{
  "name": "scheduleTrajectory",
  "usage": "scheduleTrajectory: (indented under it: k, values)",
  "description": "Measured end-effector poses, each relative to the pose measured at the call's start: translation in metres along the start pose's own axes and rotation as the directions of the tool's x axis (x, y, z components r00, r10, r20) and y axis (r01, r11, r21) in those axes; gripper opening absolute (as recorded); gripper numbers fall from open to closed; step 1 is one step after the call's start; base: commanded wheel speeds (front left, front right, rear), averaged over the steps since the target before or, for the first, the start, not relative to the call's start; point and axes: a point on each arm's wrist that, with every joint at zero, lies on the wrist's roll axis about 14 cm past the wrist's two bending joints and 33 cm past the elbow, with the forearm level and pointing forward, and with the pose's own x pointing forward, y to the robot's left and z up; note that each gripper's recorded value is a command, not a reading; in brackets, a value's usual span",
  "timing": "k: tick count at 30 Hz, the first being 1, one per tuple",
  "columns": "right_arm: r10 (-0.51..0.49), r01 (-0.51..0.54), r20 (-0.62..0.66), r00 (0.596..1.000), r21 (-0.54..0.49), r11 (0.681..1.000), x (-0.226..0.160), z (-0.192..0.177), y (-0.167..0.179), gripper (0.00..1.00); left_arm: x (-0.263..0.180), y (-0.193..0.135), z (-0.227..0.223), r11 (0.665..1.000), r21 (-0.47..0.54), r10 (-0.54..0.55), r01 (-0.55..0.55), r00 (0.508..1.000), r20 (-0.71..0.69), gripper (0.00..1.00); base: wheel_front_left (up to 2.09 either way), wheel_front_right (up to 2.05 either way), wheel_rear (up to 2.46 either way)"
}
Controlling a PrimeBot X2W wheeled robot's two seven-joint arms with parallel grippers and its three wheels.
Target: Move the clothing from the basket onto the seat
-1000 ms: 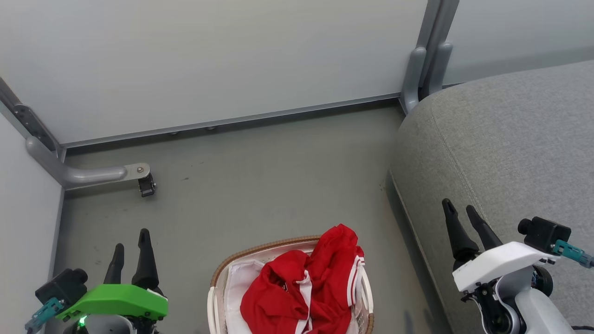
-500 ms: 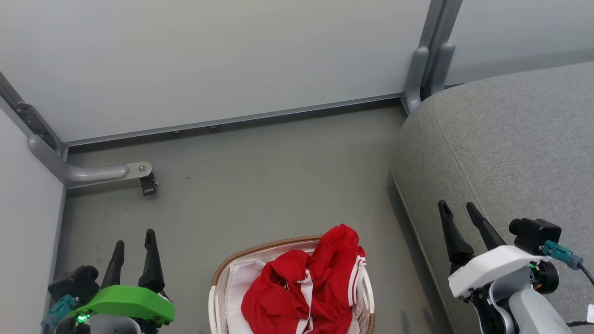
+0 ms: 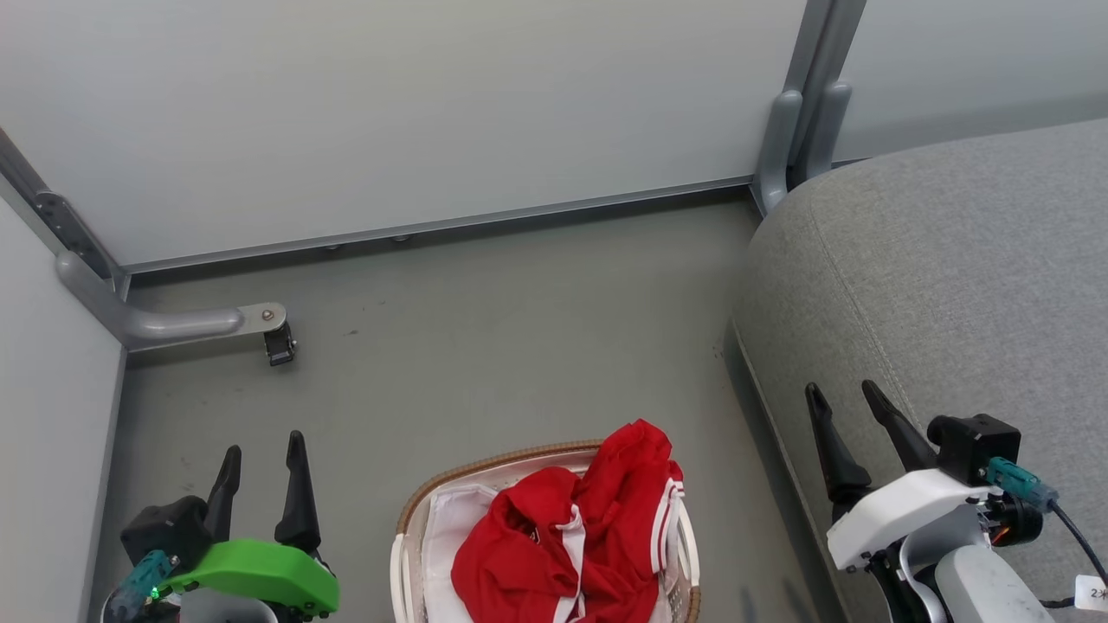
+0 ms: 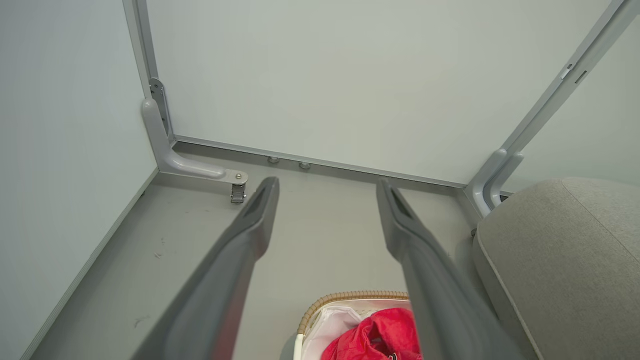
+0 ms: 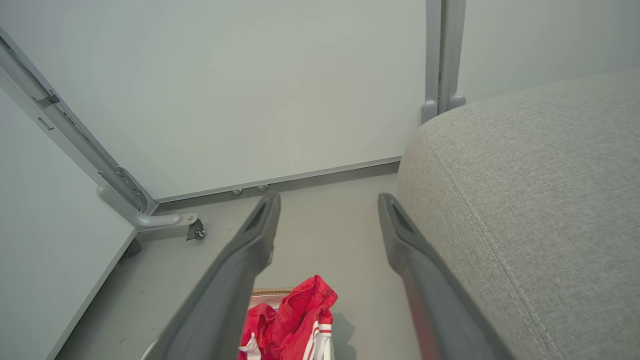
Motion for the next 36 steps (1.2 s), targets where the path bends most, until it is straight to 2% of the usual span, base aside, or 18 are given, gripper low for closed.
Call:
scheduleTrajectory:
  k: [20, 36]
  values:
    - [0.024, -0.027, -0.027, 0.999, -0.154, 0.988, -0.005, -0.012, 0.003, 1.0, -0.009, -0.004, -0.011, 0.986, 0.162, -0.032, 0.035, 0.999, -0.024, 1.0, 0.0, 0.0, 0.0]
    - [0.051, -0.061, -0.046, 0.998, -0.252, 0.966, 0.003, -0.021, 0.004, 1.0, -0.008, -0.011, -0.032, 0.967, 0.24, -0.064, 0.081, 0.995, -0.077, 1.0, 0.0, 0.0, 0.0]
